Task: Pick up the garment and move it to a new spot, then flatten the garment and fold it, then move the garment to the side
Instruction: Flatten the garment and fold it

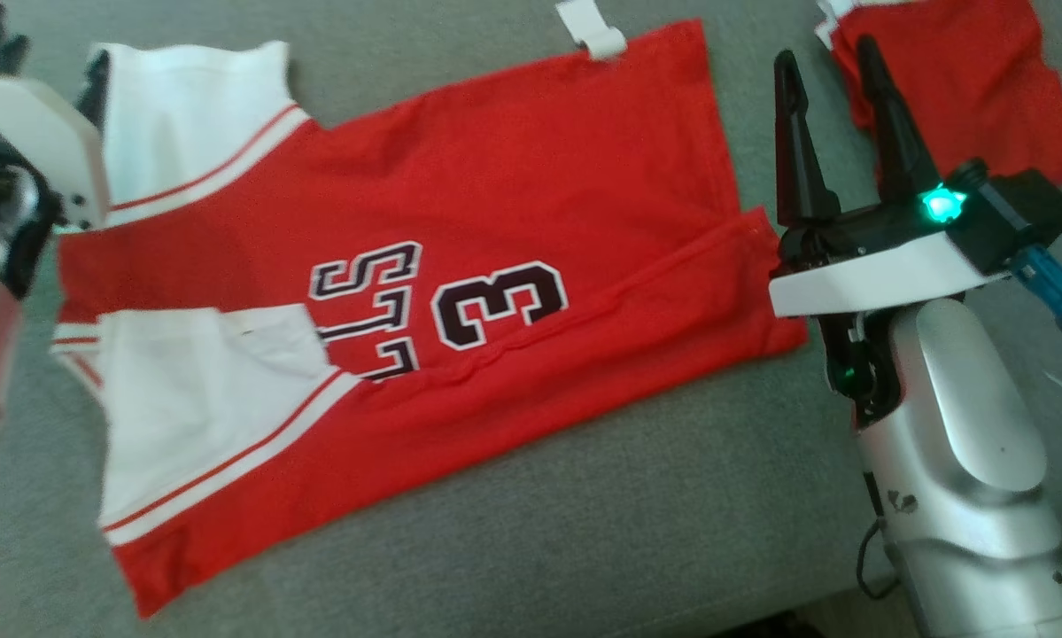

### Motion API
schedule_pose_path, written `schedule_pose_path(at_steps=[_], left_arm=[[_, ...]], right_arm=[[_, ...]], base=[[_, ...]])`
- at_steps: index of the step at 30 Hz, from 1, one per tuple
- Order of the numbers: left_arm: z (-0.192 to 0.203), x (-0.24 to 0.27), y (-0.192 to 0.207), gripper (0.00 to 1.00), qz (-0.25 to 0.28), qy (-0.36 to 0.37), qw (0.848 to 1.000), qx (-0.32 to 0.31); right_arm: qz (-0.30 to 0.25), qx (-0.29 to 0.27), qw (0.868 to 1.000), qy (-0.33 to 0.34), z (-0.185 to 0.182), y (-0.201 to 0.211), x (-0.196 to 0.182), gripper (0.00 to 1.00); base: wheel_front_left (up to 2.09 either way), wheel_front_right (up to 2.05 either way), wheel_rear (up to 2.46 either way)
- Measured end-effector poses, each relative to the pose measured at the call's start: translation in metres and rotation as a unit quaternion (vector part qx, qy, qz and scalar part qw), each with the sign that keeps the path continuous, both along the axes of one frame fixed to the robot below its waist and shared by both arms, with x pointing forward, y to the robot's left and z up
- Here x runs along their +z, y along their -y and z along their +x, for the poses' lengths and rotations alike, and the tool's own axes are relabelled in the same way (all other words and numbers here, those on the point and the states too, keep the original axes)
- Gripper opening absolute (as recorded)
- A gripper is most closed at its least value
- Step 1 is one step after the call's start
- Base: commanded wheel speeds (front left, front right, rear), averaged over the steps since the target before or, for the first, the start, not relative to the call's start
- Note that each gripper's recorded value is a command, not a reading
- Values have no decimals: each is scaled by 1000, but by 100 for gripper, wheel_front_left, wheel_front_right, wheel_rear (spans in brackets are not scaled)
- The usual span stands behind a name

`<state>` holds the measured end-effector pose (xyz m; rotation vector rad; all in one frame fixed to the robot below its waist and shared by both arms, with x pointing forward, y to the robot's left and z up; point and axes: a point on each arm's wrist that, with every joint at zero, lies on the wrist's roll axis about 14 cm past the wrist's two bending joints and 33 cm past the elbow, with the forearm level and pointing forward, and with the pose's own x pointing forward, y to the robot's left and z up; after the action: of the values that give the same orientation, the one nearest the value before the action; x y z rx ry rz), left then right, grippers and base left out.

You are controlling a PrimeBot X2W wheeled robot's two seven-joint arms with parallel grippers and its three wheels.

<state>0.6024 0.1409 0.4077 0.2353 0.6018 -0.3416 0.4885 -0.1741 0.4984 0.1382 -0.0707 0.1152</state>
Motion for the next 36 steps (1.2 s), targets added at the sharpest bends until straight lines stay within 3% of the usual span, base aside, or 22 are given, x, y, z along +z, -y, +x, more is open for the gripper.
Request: schedule_pose_path(at_steps=[9, 21, 22, 23, 29, 36], left_arm=[[11, -55, 15, 100, 11, -75, 997, -9], [18, -63, 3, 100, 5, -118, 993, 29], [17, -63, 4, 88, 1, -125, 992, 32], [16, -62, 5, 1, -3, -129, 991, 34], [12, -55, 4, 0, -15, -117, 992, 35], [9, -18, 6, 0, -43, -24, 999, 18]], right_arm=[[-12, -29, 999, -20, 1, 25, -18, 100], [-16, -46, 999, -18, 1, 36, -18, 100], [-18, -46, 999, -18, 2, 36, -18, 100], [-18, -46, 999, -17, 2, 36, -18, 100], [-34, -40, 998, -21, 5, 32, -21, 100], [-55, -19, 996, -62, 17, 20, -36, 100]], base=[[0, 0, 0], [0, 0, 0], [0, 0, 0], [0, 0, 0], [0, 0, 0], [0, 0, 0]])
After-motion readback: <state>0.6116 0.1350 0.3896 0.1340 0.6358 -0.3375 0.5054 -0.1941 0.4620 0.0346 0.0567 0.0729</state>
